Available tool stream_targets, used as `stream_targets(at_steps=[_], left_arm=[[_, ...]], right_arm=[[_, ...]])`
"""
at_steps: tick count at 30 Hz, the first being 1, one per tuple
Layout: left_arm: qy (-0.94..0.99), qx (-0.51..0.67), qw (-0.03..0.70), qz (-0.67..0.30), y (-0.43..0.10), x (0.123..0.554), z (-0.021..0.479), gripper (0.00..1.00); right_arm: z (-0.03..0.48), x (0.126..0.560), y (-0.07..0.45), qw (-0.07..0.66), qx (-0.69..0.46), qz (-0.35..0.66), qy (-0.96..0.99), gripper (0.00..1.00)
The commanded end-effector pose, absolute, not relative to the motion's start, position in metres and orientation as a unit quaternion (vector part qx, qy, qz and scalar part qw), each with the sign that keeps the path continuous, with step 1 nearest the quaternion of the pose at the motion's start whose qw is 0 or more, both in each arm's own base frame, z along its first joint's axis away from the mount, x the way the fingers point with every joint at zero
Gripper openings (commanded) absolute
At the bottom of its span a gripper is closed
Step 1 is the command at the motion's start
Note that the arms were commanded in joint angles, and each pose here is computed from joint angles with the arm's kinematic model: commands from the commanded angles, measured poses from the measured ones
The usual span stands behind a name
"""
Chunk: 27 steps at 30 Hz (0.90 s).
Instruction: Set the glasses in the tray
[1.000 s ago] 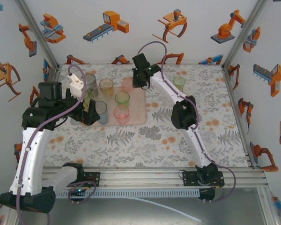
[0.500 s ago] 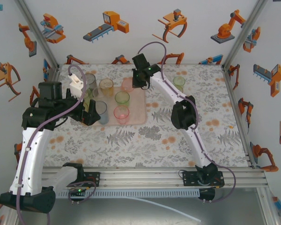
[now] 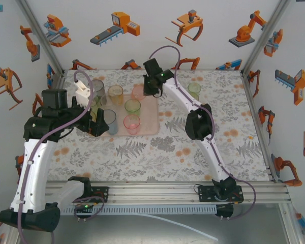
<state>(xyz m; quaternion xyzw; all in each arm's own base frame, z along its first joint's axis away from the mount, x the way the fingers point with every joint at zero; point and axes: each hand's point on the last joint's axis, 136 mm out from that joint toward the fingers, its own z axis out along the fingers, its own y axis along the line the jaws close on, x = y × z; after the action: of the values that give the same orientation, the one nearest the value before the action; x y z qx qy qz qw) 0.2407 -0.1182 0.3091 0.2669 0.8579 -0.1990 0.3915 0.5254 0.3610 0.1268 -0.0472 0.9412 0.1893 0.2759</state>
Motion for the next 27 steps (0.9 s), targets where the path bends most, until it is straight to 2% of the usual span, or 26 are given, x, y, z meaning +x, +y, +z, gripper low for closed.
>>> stream_targets(at_steps=[1,27], left_arm=[[0.853,0.265,0.398,-0.209,-0.121,0.2387,0.3119,0.97],[0.852,0.265,0.4,-0.211,-0.1217,0.2395,0.3148,0.97]], right_arm=[[0.1281,0.5249,0.3692,0.275,-0.05,0.198,0.939,0.05],[0.1284,0.5238,0.3765,0.272,-0.055,0.212,0.937,0.11]])
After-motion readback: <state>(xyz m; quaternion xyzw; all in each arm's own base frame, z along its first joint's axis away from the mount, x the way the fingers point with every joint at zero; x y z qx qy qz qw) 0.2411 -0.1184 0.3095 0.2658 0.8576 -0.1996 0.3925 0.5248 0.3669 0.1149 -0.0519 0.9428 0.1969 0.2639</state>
